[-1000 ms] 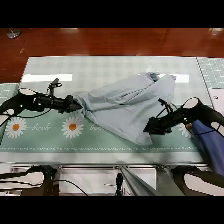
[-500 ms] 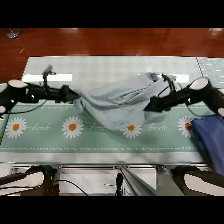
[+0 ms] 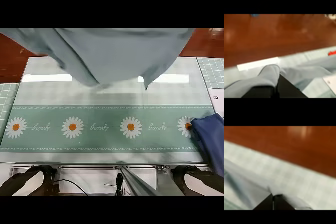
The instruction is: Fold the shirts.
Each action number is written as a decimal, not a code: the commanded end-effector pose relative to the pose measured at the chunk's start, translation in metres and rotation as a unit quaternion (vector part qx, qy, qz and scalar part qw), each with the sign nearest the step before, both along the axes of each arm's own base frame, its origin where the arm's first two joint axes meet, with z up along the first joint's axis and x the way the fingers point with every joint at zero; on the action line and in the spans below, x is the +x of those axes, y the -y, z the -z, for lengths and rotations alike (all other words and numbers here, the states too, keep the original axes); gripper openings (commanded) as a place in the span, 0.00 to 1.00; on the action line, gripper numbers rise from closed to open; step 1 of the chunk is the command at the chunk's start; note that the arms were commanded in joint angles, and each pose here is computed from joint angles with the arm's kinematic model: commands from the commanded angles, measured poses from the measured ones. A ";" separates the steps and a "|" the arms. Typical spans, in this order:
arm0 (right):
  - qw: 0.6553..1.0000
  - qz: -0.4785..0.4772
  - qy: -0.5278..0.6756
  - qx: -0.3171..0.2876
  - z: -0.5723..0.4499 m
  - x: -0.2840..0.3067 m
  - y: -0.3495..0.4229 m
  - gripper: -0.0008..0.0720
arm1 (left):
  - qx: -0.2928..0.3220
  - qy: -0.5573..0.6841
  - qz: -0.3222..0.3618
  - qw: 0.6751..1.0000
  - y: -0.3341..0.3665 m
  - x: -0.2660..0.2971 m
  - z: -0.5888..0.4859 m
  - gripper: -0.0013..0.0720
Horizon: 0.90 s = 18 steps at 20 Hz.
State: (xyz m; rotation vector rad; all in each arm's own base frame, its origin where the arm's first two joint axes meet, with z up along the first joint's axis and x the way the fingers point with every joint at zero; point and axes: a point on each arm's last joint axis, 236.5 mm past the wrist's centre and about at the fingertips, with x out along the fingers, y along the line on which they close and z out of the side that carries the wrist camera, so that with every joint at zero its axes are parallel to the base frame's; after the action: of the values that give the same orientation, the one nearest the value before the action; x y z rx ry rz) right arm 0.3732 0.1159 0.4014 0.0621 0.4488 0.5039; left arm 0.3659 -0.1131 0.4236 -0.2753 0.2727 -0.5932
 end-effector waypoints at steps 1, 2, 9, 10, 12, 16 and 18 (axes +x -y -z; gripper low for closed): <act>0.994 0.026 0.110 0.001 -0.074 -0.082 0.012 0.04 | 0.038 0.120 -0.035 0.991 -0.002 -0.087 -0.091 0.07; 0.991 0.033 0.126 -0.003 -0.080 -0.103 0.015 0.04 | 0.055 0.138 -0.044 0.988 -0.003 -0.110 -0.098 0.07; 0.985 0.035 0.167 -0.018 -0.093 -0.208 0.020 0.04 | 0.118 0.209 -0.093 0.966 -0.007 -0.225 -0.113 0.07; 0.987 0.033 0.158 -0.024 -0.088 -0.215 0.020 0.04 | 0.118 0.215 -0.094 0.965 -0.006 -0.233 -0.114 0.07; 0.989 0.028 0.144 -0.032 -0.080 -0.221 0.019 0.04 | 0.112 0.210 -0.089 0.967 -0.004 -0.236 -0.111 0.07; 0.994 0.028 0.097 -0.030 -0.061 -0.216 0.019 0.04 | 0.104 0.134 -0.044 0.985 0.003 -0.201 -0.066 0.07; 0.998 0.029 0.047 -0.027 -0.034 -0.199 0.019 0.04 | 0.110 0.055 -0.030 0.992 0.003 -0.166 -0.018 0.07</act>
State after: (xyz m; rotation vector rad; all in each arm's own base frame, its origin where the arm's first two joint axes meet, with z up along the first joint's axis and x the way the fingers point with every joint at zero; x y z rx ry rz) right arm 0.1654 0.0974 0.4624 -0.0305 0.2606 0.4366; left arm 0.1720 -0.1135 0.4877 -0.0055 0.0722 -0.4880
